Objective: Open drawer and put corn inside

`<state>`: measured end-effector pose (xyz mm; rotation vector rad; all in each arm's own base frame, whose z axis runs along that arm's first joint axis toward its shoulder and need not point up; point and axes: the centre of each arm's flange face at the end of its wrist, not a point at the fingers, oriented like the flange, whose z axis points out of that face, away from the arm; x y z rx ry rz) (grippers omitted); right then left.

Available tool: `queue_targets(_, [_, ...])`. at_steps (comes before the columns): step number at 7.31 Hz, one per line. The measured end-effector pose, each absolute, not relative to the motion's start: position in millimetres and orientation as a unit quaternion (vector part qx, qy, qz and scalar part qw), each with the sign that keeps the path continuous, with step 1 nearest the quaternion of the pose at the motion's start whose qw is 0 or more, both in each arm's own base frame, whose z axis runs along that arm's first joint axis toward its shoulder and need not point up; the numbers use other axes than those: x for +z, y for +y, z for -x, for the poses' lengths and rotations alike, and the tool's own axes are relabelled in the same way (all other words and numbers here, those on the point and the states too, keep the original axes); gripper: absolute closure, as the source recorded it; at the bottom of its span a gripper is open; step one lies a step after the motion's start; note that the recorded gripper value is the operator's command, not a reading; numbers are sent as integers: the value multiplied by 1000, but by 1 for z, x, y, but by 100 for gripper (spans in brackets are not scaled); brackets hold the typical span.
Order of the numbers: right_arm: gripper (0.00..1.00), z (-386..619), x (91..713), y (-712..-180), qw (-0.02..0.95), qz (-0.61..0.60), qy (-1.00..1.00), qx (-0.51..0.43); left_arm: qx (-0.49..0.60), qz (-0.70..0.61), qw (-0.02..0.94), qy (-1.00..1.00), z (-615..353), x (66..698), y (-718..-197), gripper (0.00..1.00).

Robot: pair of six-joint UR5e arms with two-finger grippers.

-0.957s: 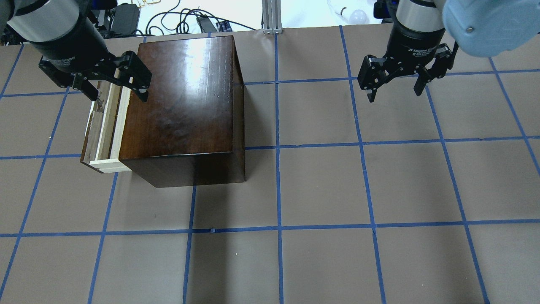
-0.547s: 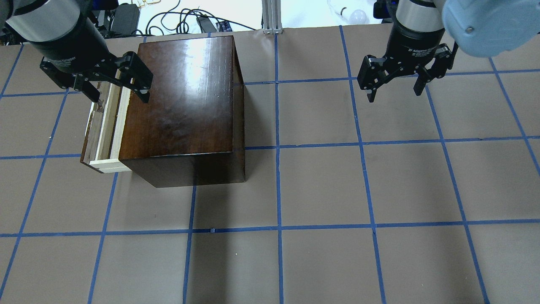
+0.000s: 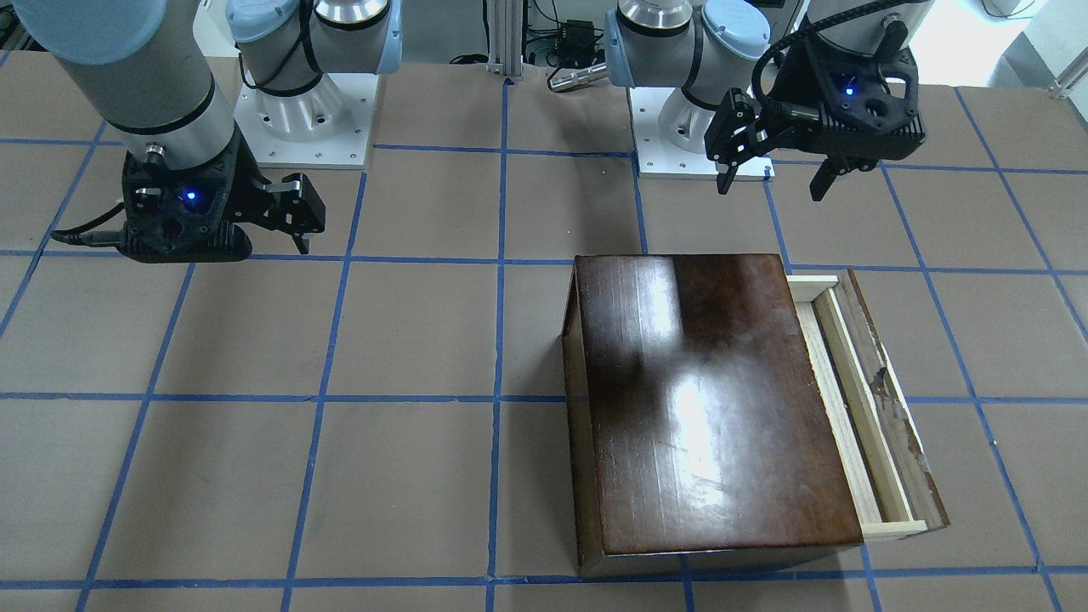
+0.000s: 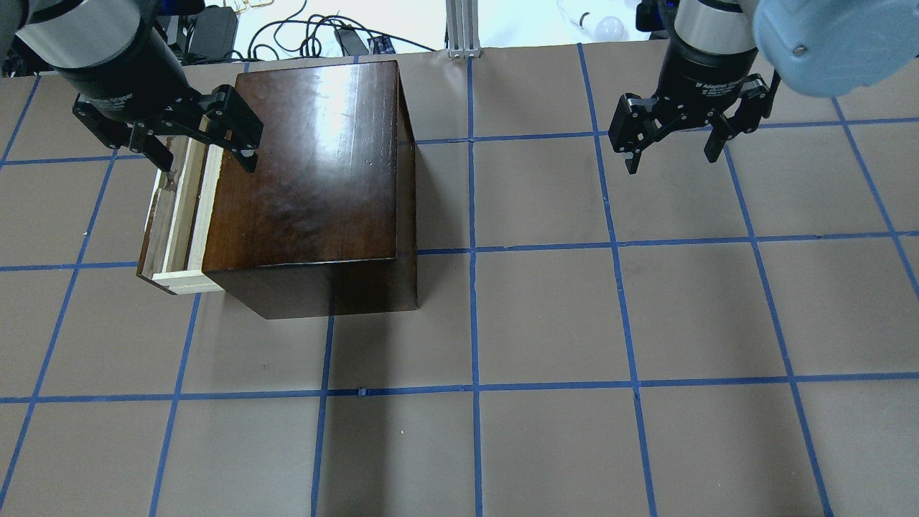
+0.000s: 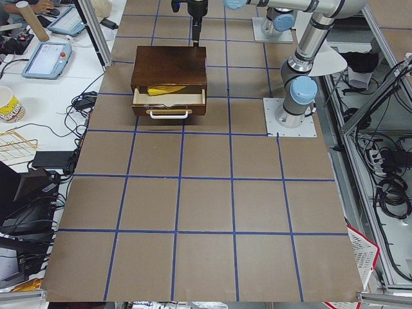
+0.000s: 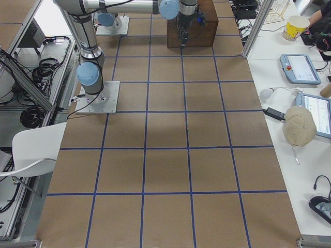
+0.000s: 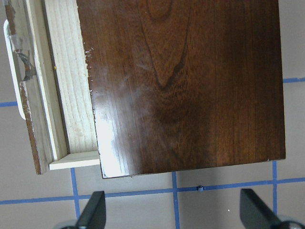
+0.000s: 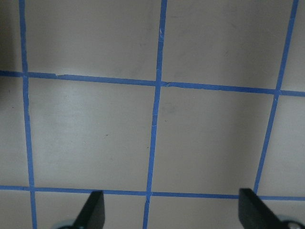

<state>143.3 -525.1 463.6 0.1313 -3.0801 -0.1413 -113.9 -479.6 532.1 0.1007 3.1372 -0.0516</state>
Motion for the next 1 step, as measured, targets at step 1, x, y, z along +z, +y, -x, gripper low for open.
queue_targets(1, [0,-143,464,-525,28,-43,-998,-46,-16,-32,1,999,114,532,-480,0])
